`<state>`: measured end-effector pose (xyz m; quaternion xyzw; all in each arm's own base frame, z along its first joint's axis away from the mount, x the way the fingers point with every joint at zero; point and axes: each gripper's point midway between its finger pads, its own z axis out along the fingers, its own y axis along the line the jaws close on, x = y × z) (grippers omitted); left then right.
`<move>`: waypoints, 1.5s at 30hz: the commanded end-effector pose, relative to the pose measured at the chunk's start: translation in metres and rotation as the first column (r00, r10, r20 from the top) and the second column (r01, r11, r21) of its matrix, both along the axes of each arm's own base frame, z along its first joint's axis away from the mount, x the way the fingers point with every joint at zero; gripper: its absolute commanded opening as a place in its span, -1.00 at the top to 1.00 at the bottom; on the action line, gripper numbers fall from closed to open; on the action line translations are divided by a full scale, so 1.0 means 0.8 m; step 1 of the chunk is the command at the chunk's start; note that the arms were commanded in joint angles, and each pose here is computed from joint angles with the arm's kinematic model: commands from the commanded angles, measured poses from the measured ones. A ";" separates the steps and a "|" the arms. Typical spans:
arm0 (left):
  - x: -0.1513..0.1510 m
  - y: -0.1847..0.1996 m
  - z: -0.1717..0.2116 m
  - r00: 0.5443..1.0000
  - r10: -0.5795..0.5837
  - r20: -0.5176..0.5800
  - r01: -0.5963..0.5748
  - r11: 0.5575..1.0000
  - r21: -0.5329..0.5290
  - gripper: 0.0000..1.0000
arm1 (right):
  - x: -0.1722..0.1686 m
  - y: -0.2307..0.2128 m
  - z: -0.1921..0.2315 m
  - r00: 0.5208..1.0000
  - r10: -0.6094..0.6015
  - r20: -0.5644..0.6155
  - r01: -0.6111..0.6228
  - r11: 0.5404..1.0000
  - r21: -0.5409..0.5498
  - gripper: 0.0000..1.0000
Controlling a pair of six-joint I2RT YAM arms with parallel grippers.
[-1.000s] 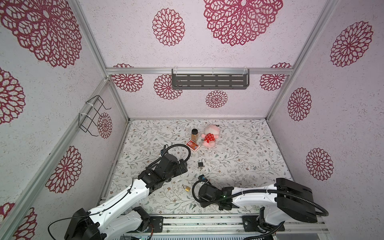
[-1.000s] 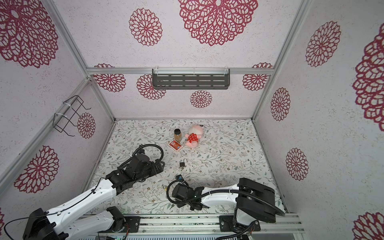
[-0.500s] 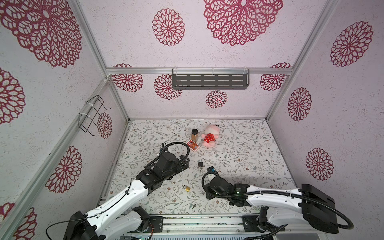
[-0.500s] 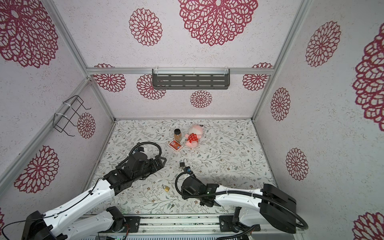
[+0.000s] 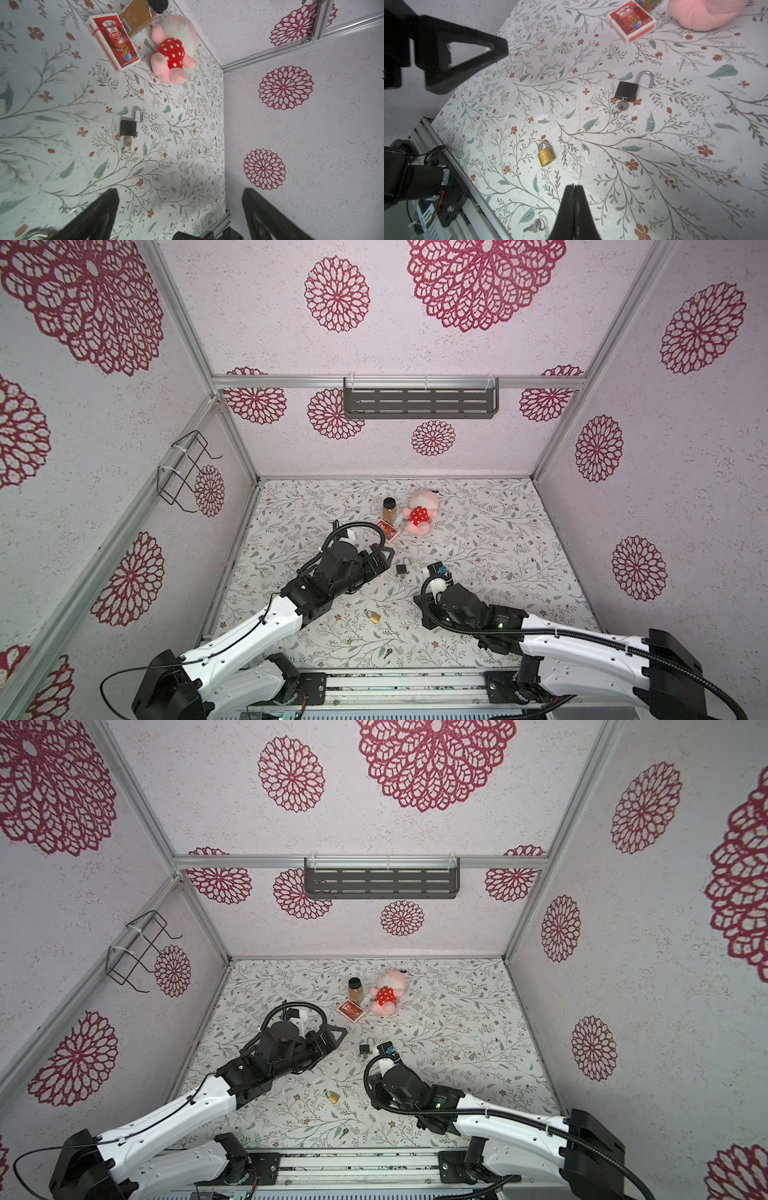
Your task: Unlock with the key
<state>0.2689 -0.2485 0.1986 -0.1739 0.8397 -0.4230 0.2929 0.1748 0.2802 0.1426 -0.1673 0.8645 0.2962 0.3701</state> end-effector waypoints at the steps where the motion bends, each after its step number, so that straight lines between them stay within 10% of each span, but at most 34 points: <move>1: 0.000 -0.020 0.006 1.000 -0.028 0.006 0.028 0.998 -0.055 -0.89 | 0.007 -0.005 0.019 0.998 0.001 0.070 -0.001 1.000 -0.002 1.00; 23: -0.015 -0.019 -0.030 0.996 -0.038 -0.084 0.037 0.999 -0.010 -0.68 | 0.003 0.016 0.024 0.971 0.156 0.183 -0.153 0.988 -0.034 1.00; 33: -0.031 0.031 -0.053 0.991 0.044 -0.126 -0.024 0.988 0.155 -0.71 | -0.037 0.060 -0.037 0.949 0.313 0.044 -0.303 0.940 -0.156 1.00; 45: -0.047 0.083 -0.071 0.979 0.135 -0.155 -0.095 0.965 0.244 -0.78 | -0.091 0.088 -0.107 0.865 0.492 -0.094 -0.497 0.819 -0.285 0.17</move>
